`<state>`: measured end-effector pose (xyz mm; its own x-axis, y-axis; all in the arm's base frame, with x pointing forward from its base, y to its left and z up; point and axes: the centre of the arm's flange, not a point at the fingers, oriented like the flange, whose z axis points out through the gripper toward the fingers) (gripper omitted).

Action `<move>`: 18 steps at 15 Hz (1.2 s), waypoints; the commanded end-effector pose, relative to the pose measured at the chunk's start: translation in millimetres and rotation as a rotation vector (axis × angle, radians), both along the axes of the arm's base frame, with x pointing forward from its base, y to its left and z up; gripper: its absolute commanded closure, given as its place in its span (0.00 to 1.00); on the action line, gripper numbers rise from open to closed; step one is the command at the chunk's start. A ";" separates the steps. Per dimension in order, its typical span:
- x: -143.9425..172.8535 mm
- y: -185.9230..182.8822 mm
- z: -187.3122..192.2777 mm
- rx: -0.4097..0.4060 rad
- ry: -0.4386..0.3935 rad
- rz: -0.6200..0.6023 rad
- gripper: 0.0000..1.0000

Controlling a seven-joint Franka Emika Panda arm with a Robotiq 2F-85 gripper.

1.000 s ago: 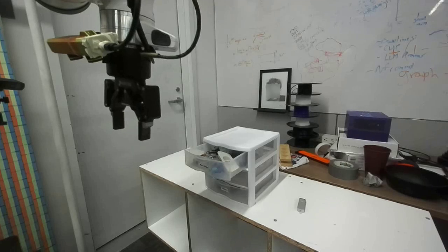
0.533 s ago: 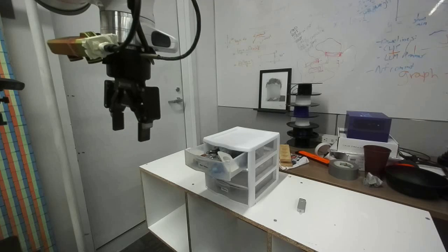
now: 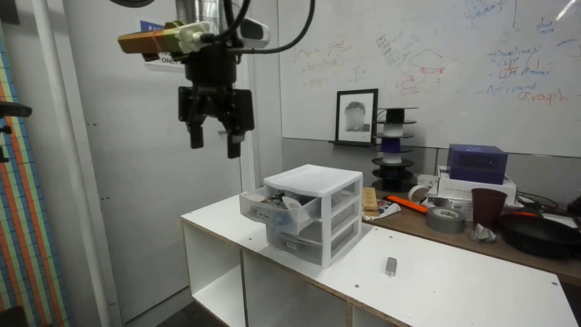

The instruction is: Put the grey object inside the drawer then close the drawer.

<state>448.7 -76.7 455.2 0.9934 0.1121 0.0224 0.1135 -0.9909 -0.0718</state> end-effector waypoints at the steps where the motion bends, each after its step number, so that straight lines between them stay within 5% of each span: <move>1: 70.2 -43.9 7.6 0.038 -0.050 -0.116 0.00; 12: 173.1 -201.2 -59.6 -0.025 -0.039 -0.276 0.00; 18: 216.3 -215.0 -132.2 -0.022 -0.028 -0.204 0.00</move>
